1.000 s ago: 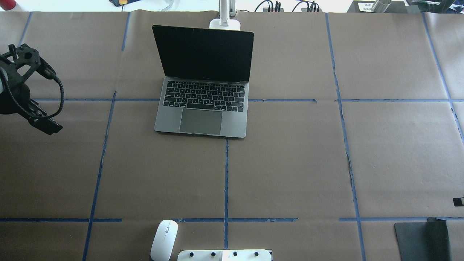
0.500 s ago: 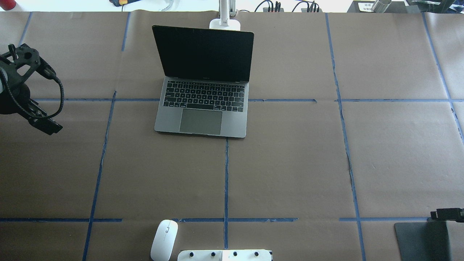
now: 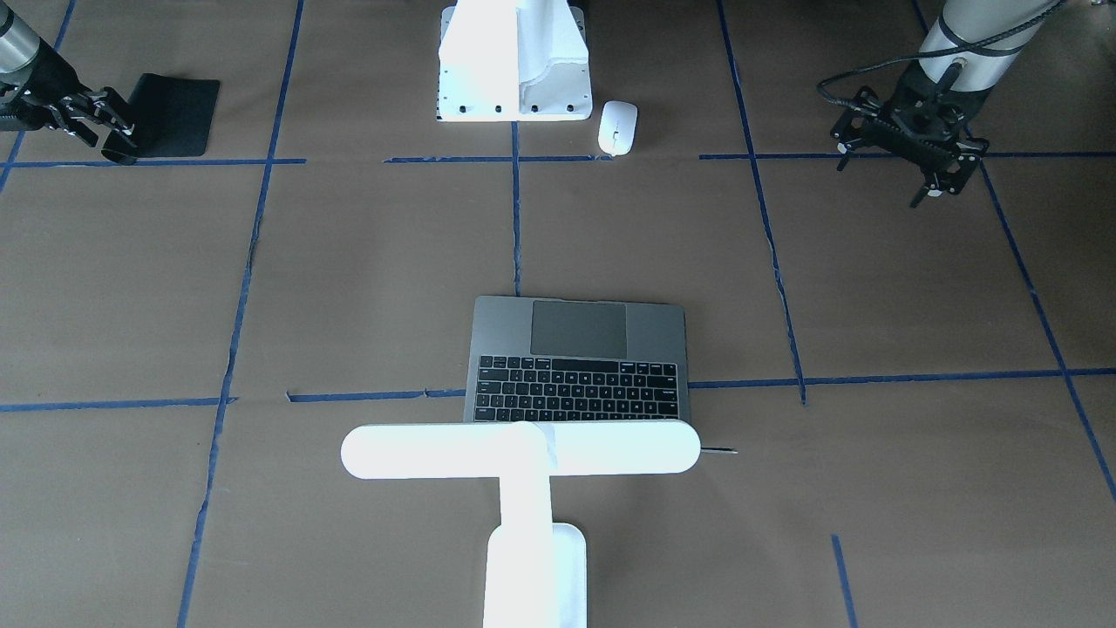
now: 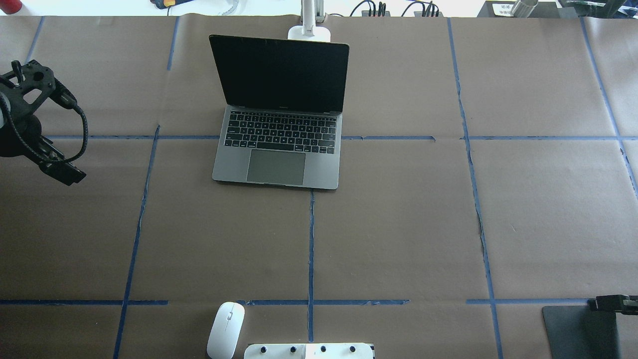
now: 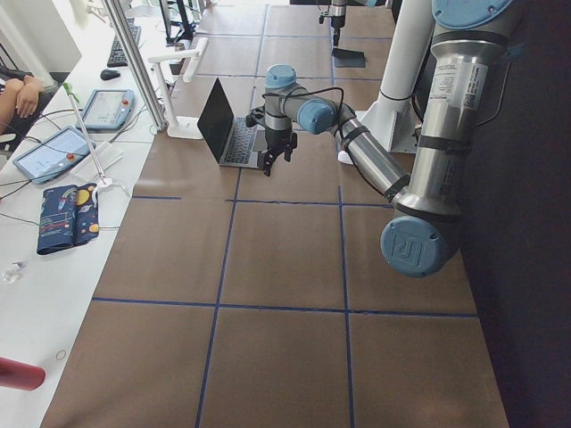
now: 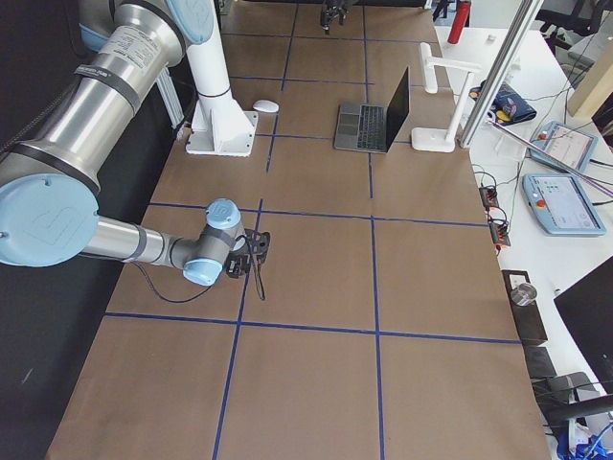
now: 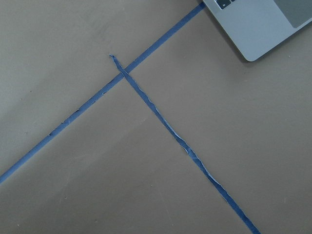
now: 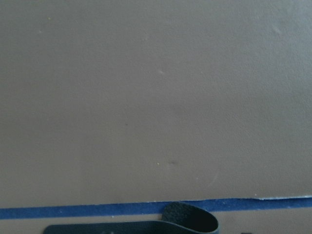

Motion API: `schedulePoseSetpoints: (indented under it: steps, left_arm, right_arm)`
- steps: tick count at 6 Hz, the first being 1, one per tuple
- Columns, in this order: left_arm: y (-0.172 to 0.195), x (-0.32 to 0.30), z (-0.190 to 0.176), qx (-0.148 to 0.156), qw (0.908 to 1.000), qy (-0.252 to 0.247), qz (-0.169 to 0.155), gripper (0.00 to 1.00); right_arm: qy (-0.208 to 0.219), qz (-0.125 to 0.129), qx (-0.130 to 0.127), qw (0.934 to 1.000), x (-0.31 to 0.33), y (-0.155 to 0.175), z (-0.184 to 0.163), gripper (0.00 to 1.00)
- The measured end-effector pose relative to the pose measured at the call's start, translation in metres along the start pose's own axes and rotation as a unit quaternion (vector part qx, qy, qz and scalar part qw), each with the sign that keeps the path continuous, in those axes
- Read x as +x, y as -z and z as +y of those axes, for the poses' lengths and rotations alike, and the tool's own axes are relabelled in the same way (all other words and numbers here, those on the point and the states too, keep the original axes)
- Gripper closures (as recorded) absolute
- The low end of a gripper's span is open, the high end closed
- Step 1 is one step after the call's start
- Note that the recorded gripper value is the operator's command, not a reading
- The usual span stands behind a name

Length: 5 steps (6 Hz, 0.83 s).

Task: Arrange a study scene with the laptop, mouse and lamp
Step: 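Lower the right gripper onto the black mouse pad and grasp it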

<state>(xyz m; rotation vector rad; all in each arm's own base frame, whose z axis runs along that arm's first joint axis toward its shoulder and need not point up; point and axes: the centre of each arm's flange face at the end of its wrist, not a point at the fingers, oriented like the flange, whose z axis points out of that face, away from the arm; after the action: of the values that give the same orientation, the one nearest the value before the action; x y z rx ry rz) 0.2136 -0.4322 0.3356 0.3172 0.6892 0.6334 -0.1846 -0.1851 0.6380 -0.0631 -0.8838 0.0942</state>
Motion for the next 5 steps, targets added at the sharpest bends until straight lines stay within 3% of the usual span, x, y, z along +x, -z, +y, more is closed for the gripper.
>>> schedulePoseSetpoints:
  steps: [1,2,5]
  left_arm:
    - [0.0,0.0,0.0,0.0,1.0,0.0,0.0,0.0]
    - [0.0002,0.0002,0.0,0.0,1.0,0.0,0.0,0.0]
    - [0.0016,0.0011,0.0001,0.002,1.0,0.001,0.001,0.0]
  right_arm:
    - [0.002,0.001,-0.004,1.0,0.0005,-0.0019,0.0016,0.94]
    - [0.003,0.003,-0.006,1.0,0.0017,-0.0037,0.0029,0.99]
    - [0.005,-0.009,-0.012,0.9999,-0.0057,0.0021,0.0039,1.0]
